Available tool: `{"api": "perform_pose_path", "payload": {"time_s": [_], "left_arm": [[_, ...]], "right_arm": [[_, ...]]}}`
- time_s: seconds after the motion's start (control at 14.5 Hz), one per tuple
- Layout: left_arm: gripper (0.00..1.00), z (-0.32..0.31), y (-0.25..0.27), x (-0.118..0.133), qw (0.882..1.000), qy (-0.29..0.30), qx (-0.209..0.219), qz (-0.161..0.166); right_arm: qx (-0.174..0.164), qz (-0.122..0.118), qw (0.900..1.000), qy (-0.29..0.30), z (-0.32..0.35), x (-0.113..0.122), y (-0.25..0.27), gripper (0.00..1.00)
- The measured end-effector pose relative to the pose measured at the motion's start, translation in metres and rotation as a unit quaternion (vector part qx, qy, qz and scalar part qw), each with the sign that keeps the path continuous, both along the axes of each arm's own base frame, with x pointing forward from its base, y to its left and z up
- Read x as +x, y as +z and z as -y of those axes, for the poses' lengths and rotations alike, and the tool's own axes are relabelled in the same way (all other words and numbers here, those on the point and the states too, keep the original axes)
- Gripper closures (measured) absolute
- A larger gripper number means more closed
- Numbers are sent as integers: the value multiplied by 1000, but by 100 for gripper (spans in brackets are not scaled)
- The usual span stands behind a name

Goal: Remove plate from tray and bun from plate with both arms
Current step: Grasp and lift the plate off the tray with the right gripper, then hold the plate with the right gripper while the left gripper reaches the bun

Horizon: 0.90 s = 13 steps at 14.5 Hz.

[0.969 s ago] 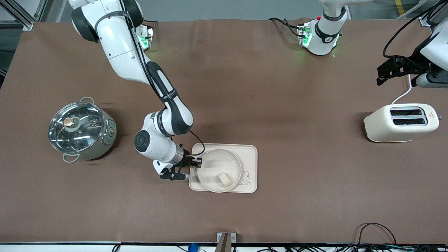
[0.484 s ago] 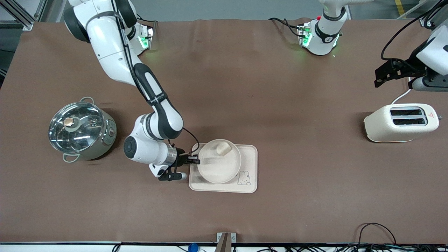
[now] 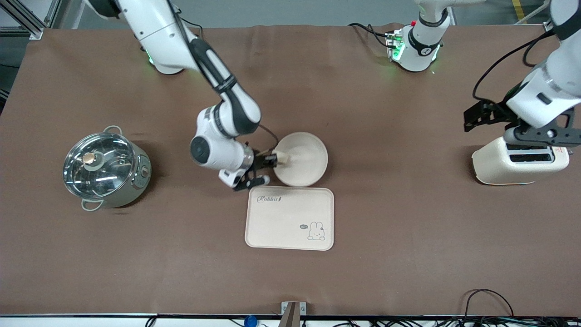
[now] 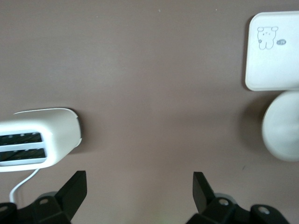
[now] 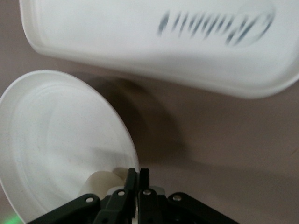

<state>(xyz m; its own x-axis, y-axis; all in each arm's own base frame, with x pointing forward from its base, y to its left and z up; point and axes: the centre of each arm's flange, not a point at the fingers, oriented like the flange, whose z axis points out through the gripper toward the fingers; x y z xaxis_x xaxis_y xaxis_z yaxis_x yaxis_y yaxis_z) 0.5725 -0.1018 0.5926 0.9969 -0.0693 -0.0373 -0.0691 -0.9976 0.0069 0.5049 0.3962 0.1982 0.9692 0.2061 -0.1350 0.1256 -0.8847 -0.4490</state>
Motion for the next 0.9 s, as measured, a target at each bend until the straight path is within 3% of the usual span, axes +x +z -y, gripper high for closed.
{"api": "perform_pose_path", "payload": {"time_s": [0.07,0.21,0.69,0.9], "left_arm": [[0,11,-13,1,1000,12,0,-1],[0,35,-43,0,999,45,1,-10],[0,111,-148,-14,986,155,14,-56],[0,141,-169,-18,983,172,14,-59]], "right_arm": [[-8,-1,1000,10,-6,-19,-6,96],[-14,3,1000,24,-8,-35,-10,96],[-9,43,998,35,27,-10,-7,96],[-10,50,998,30,29,-8,-7,87]]}}
